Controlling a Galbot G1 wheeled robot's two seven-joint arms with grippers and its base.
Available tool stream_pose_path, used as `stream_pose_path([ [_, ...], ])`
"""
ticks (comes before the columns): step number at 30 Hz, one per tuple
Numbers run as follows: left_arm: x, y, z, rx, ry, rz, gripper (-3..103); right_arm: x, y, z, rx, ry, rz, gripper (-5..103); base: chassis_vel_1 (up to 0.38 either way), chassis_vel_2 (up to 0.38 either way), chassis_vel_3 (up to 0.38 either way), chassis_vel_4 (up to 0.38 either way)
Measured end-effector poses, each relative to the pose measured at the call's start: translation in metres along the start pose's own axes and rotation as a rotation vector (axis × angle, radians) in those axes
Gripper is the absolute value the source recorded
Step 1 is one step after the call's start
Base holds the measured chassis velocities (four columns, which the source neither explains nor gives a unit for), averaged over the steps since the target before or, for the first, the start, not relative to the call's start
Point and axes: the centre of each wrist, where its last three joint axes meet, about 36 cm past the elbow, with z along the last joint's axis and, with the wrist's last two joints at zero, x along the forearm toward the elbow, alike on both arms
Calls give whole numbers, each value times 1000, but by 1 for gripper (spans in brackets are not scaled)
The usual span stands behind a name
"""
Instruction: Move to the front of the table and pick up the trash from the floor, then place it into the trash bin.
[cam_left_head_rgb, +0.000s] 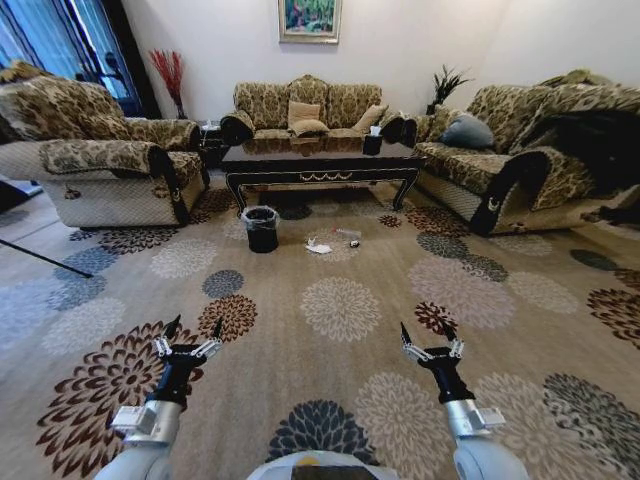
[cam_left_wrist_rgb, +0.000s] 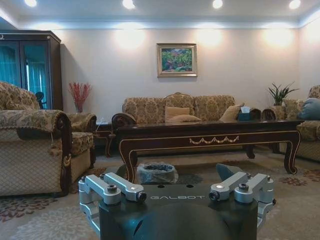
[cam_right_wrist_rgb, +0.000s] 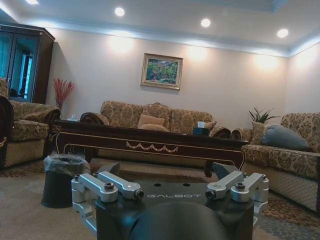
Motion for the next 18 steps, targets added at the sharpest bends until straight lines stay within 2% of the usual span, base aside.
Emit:
stream_pose_path([
  [18,-4,-4,9,0,-13,9,100,-2,0,5,-5,-3,0,100,0,0,0,0],
])
